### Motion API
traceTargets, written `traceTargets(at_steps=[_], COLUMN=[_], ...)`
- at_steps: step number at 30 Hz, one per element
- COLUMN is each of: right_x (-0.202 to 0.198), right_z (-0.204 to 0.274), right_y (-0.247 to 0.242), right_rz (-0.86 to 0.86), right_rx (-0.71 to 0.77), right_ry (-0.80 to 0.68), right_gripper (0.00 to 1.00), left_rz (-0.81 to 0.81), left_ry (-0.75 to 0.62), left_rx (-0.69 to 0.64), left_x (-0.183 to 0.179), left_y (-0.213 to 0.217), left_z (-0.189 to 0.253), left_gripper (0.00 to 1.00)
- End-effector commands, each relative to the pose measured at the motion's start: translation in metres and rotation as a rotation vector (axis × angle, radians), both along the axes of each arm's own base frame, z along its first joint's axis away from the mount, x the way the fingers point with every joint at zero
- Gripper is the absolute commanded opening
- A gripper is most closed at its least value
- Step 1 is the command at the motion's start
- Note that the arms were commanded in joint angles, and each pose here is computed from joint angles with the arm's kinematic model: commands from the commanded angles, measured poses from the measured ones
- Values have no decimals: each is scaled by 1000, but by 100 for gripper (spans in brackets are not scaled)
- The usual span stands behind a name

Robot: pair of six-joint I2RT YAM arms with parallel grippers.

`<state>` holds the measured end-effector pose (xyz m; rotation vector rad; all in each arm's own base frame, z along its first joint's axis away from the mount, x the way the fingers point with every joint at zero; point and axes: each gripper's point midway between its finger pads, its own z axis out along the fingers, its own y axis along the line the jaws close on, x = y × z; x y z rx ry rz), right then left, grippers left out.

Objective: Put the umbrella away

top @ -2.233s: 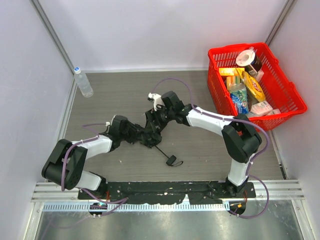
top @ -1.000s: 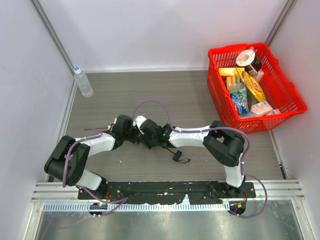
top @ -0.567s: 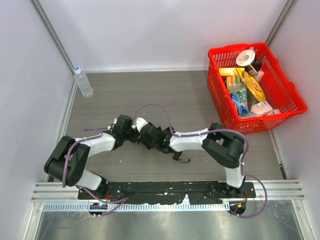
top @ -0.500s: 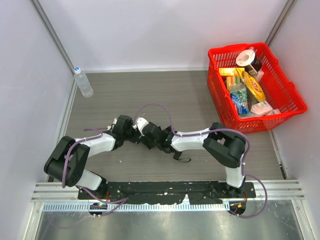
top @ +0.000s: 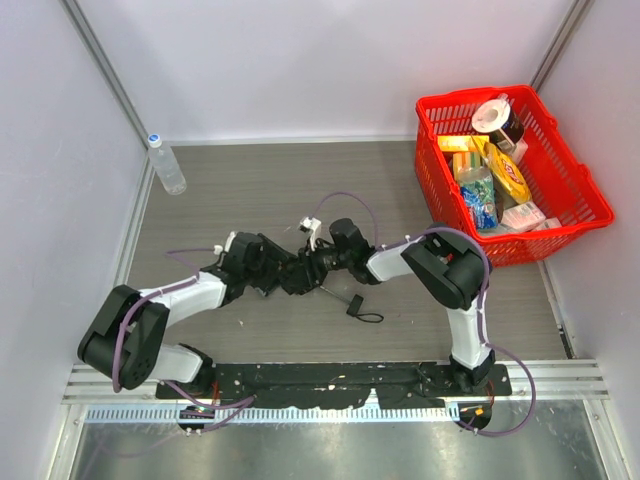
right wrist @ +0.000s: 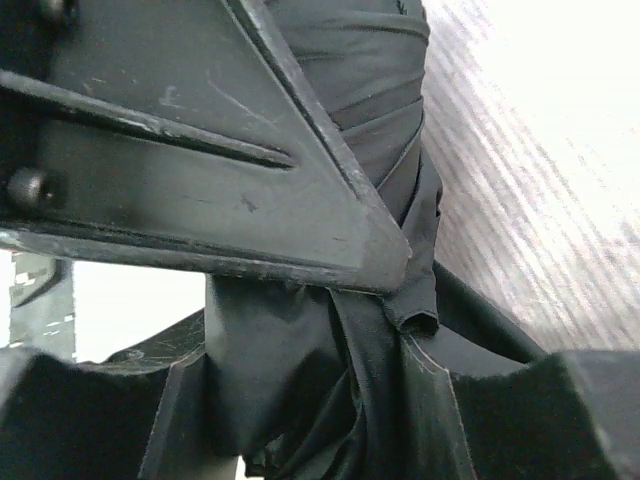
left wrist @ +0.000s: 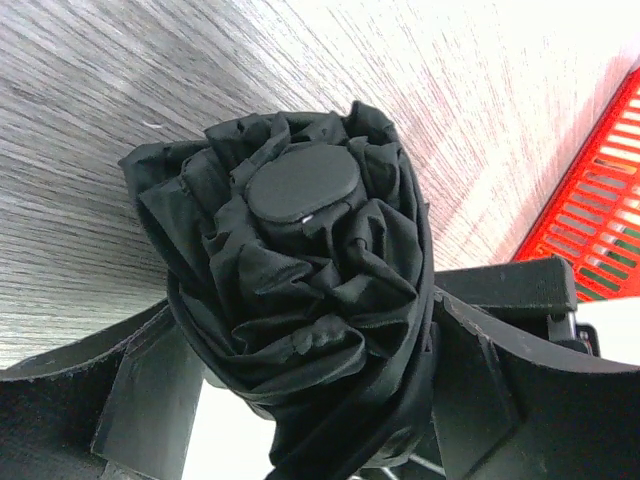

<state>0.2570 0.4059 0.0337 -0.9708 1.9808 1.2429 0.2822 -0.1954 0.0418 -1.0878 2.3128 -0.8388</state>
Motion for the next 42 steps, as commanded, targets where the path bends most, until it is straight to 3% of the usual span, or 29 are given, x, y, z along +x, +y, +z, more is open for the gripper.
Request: traceTargets(at_steps=[1, 6, 10, 14, 15, 17, 18, 22, 25, 28, 35, 39, 40, 42], right_x=[-51, -42, -37, -30, -26, -20, -17, -3, -8, -12, 8, 15, 16, 23], right_z=[6, -4, -11, -20, -28, -32, -23, -8, 15, 20, 9, 9, 6, 2], right_y=[1, -5, -5, -7, -12, -17, -13, -13, 2, 10, -5, -6, -7, -15], right_rz=[192, 166, 141, 86, 54, 17, 3, -109, -128, -160, -407, -478, -489, -545], right_rx=[104, 85, 13, -101, -158, -234, -244, -336, -332, -376, -553, -600, -612, -642], right_ry=[286, 324, 279, 211, 196, 152, 116, -9, -94, -209, -500, -610, -623, -652], right_gripper=[1, 1, 1, 3, 8, 18, 27, 46, 67, 78, 79, 72, 70, 50], left_rz=[-50, -59, -50, -75, -77, -78, -74, -64, -33, -1, 33, 43, 43, 45], left_ry=[173, 141, 111, 140, 142, 150, 152, 171, 244, 325, 371, 402, 400, 403], left_rx=[268, 363, 350, 284, 271, 248, 238, 188, 145, 132, 15, -47, -58, -70], left_x=[-44, -44, -41, -39, -38, -38, -38, -41, -50, -58, -61, -66, -66, -68], left_y=[43, 58, 59, 47, 44, 40, 39, 32, 28, 28, 13, 4, 3, 1], left_z=[-58, -50, -50, -61, -62, -64, -65, -65, -64, -65, -50, -43, -40, -35], left_gripper=[82, 81, 69, 31, 16, 4, 0, 0, 0, 0, 0, 0, 0, 0])
